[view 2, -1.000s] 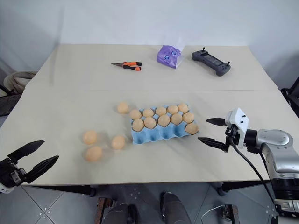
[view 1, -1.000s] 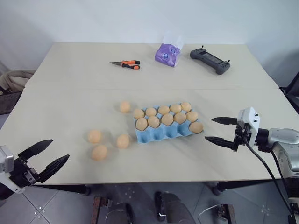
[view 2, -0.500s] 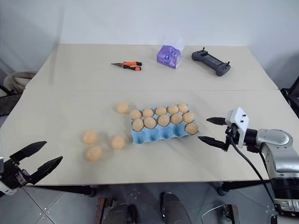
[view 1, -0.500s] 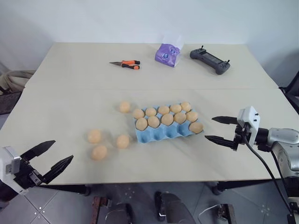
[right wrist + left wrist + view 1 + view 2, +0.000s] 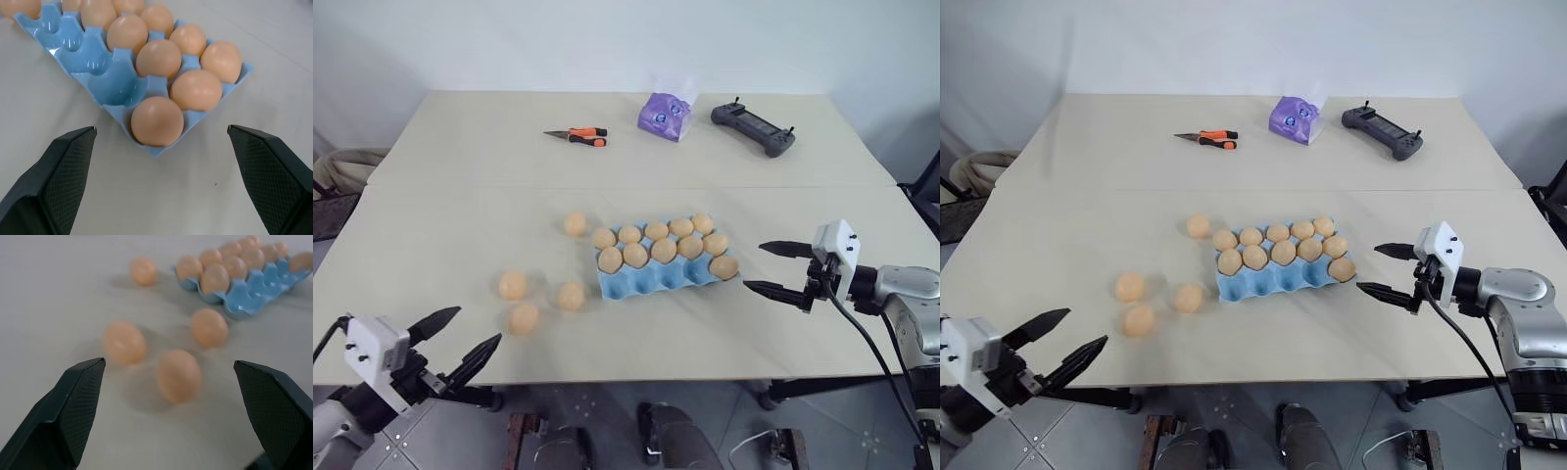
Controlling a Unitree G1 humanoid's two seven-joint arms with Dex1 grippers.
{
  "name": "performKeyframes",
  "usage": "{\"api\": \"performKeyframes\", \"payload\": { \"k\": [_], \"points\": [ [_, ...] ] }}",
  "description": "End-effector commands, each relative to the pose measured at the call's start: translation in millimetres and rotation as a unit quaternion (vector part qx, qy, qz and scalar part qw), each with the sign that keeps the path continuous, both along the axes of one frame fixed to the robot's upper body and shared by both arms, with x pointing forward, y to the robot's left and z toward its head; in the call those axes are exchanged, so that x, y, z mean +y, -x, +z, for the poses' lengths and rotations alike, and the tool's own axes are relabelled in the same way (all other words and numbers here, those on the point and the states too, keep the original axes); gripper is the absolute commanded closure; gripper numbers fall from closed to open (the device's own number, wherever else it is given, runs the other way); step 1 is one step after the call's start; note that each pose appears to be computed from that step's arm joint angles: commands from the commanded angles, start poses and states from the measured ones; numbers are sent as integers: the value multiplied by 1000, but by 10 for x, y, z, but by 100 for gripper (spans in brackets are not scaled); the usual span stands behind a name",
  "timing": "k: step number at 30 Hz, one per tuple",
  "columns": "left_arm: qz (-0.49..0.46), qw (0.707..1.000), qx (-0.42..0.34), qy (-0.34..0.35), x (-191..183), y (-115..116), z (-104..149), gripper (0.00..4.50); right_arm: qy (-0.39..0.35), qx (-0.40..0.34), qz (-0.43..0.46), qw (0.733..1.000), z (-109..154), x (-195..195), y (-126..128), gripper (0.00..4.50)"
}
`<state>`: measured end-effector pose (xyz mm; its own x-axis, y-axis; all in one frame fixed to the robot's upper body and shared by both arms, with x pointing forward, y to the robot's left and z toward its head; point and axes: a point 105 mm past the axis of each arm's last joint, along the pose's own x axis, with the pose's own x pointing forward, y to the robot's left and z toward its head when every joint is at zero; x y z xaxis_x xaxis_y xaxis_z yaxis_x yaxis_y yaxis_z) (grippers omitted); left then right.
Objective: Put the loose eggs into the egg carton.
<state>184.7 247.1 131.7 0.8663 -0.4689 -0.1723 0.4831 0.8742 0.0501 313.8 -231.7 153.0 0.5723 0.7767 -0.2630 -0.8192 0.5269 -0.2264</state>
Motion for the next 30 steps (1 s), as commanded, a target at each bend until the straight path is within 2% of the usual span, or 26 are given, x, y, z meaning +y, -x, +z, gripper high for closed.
{"api": "performKeyframes", "payload": {
  "k": [1, 13, 22, 25, 30],
  "points": [
    [-10, 1000, 17, -20, -103, -57, -94, 2, -2, -14, 3, 1000, 66, 7, -10, 0],
    [-39, 999, 22, -11, -302, -374, -321, 2, -3, -13, -2, 1000, 33, 19, 4, 0],
    [-48, 998, 28, 0, -350, -475, -397, 2, -1, -13, -8, 1000, 33, -3, 23, 0],
    [-46, 999, 28, 1, -350, -497, -418, 62, 0, -13, -10, 1000, 33, -9, 31, 0],
    [-56, 998, 26, 2, -372, -502, -424, 225, 0, -13, -13, 1000, 35, -10, 39, 0]
  ]
}}
